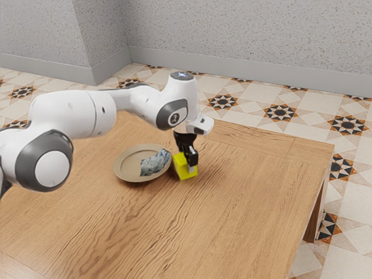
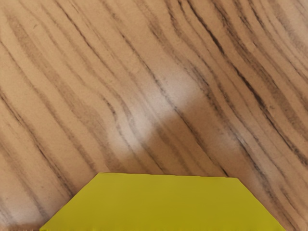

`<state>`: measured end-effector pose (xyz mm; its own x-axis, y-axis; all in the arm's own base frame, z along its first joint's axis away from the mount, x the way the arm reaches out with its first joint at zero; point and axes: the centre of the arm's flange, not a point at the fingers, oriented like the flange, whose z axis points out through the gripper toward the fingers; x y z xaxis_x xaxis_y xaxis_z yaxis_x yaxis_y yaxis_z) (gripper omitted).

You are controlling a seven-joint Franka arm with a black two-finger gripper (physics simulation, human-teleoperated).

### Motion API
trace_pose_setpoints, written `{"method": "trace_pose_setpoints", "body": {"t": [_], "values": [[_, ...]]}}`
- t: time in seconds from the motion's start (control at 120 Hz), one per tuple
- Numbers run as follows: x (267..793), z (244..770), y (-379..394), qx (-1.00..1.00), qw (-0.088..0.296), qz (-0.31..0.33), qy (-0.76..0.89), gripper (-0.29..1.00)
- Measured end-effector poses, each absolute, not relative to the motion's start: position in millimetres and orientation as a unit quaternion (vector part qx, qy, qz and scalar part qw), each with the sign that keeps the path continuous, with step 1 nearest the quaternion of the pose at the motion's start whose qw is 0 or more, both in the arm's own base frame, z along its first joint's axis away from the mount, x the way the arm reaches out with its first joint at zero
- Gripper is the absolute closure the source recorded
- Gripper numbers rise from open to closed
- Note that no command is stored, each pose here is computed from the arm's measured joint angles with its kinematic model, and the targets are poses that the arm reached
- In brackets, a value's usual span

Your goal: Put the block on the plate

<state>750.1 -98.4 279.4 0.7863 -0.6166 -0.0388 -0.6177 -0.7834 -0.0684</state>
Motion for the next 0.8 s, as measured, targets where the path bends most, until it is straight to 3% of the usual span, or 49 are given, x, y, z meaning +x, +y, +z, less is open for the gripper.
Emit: {"method": "trace_pose_setpoints", "body": {"t": [0.292, 0.508, 0.733, 0.8], "values": [[755, 354, -51, -0.956, 0.051, -0.038, 0.287, 0.33], [726, 335, 19, -0.969, 0.059, 0.002, 0.241, 0.32], [717, 304, 43, -0.975, 0.051, 0.010, 0.215, 0.31], [717, 303, 44, -0.976, 0.048, 0.007, 0.211, 0.24]]}}
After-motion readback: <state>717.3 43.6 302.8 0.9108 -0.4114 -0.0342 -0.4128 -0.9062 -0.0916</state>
